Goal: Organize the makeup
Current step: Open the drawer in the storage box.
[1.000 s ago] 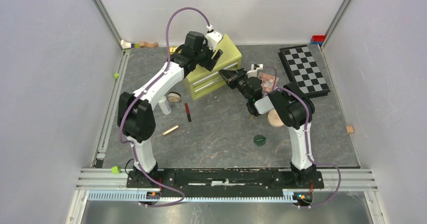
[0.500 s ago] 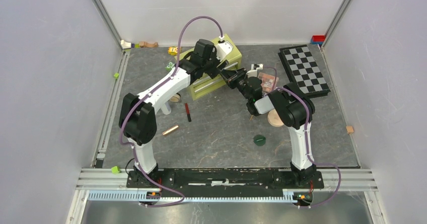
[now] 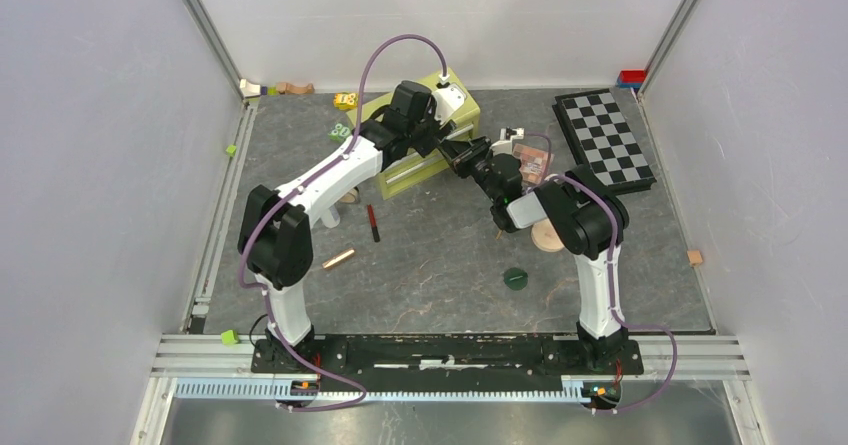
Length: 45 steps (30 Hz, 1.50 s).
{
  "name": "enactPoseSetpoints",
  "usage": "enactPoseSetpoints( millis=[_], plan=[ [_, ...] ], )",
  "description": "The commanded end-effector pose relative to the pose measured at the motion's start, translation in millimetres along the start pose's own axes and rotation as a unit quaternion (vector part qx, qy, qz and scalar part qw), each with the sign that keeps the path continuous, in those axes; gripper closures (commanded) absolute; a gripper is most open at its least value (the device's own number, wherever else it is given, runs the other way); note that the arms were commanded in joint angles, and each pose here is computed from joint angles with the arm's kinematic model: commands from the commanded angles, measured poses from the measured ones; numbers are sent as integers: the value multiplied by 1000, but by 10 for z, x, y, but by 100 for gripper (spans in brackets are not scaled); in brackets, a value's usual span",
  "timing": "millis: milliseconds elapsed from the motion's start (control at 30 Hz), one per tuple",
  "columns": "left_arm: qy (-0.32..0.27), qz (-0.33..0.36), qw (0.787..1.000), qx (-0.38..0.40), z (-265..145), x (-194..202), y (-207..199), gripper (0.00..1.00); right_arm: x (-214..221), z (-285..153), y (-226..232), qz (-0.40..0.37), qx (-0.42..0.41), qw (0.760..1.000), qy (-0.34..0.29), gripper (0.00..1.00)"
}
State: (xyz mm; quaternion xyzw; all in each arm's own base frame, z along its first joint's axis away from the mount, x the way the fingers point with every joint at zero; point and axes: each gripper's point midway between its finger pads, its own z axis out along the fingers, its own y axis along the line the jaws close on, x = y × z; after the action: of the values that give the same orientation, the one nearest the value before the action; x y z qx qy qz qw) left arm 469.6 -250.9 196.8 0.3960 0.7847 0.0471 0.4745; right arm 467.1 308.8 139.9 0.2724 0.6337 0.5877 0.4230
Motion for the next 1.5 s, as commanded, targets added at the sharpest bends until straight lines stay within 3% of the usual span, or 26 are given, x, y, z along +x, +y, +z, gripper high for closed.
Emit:
enactPoseSetpoints(
  millis=[0,1467],
  plan=[
    [78,0,995,-56,122,457,223,23,-84,-74,162,-36,-19,999,-15,94],
    [125,-67,977,-161,137,648,799,19,-119,-244,174,-53,-12,998,-24,94]
  ],
)
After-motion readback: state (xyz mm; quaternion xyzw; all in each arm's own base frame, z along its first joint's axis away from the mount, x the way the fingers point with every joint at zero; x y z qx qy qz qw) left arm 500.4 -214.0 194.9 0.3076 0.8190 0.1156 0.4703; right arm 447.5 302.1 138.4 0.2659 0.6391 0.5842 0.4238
